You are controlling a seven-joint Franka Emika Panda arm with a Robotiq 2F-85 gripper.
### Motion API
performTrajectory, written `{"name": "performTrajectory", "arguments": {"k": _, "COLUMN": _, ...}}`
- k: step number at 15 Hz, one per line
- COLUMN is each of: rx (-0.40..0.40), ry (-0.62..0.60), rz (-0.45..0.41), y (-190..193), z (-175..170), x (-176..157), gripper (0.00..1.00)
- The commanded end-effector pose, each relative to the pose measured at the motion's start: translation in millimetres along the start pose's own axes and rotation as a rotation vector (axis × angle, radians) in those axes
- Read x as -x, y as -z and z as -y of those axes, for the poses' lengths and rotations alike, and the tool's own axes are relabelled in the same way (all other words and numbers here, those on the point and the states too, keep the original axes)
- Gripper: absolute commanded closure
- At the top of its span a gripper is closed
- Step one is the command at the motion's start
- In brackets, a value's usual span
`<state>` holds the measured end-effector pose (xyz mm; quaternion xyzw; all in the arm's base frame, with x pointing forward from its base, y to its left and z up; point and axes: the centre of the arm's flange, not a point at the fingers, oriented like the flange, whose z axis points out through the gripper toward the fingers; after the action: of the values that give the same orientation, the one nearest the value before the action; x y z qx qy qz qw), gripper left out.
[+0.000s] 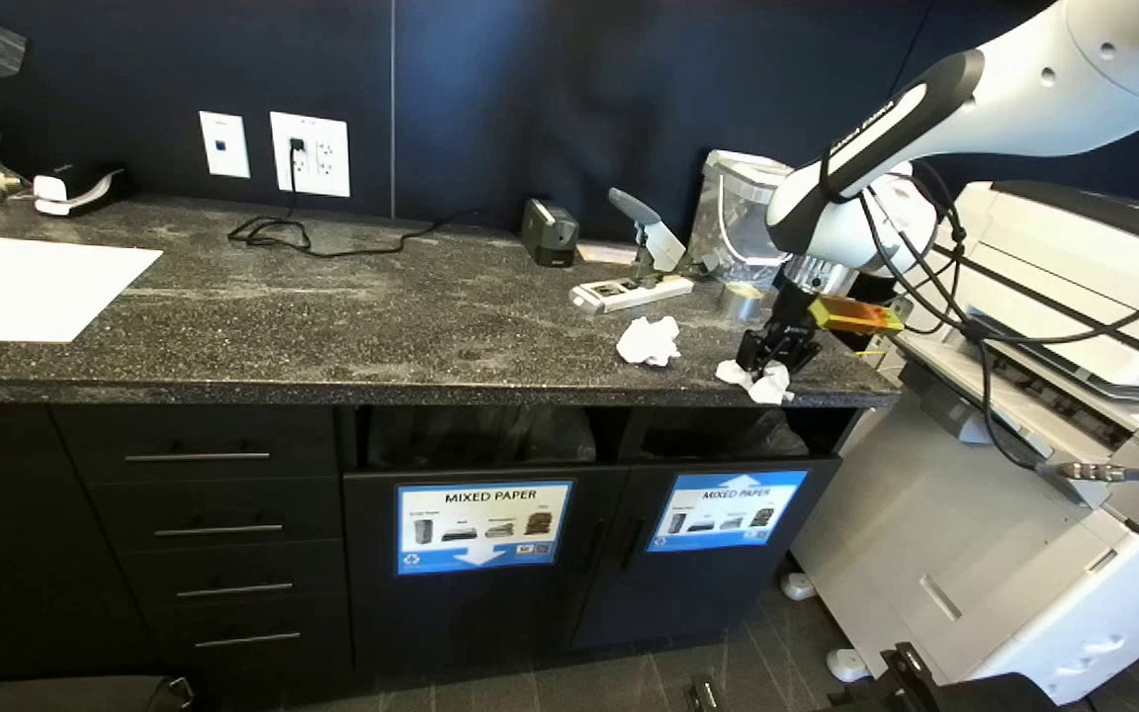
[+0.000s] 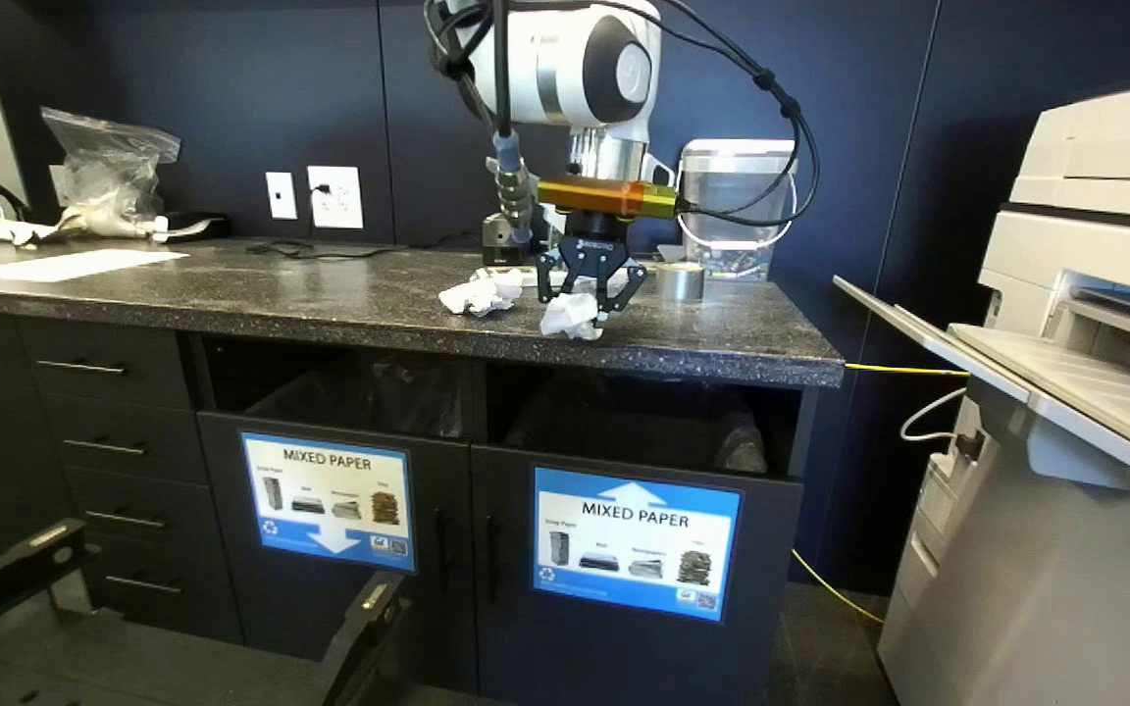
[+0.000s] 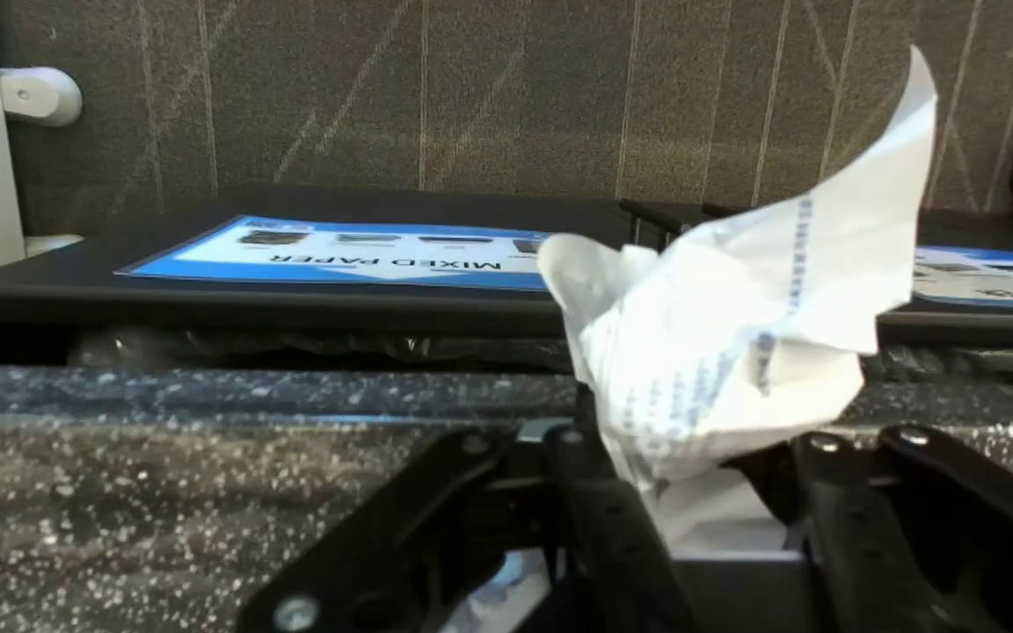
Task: Pick up the papers from the counter and throw them in the bin
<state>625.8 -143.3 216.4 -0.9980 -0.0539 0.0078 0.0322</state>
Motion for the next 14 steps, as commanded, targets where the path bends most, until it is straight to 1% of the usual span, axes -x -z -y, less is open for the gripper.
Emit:
{"name": "performTrajectory", "arguments": {"k": 1, "rx": -0.025, "ry": 0.032, "rz": -0.067, "y": 4.8, "z": 26.3, "x": 76.2, "gripper": 0.82}}
{"name": "performTrajectory", "arguments": {"k": 4, "rx": -0.042, "ry": 0.029, "rz": -0.087, "y": -14.2, "z": 37.0, "x": 101.9, "gripper": 0.82}}
{"name": "performTrajectory", "arguments": {"k": 7, "rx": -0.043, "ry": 0.006, "rz": -0.095, "y": -50.5, "z": 48.4, "x": 124.7, "gripper": 0.82}}
{"name": "performTrajectory", "arguments": {"k": 9, "rx": -0.024, "ry": -0.012, "rz": -0.12, "y": -75.9, "z": 56.0, "x": 136.4, "gripper": 0.82}}
{"name": "performTrajectory", "arguments": {"k": 11, "rx": 0.003, "ry": -0.025, "rz": -0.169, "y": -95.1, "z": 63.0, "x": 142.3, "gripper": 0.82}}
{"name": "performTrajectory", "arguments": {"k": 14, "rx": 0.043, "ry": -0.043, "rz": -0.277, "y": -120.2, "z": 69.8, "x": 139.1, "gripper": 0.82}}
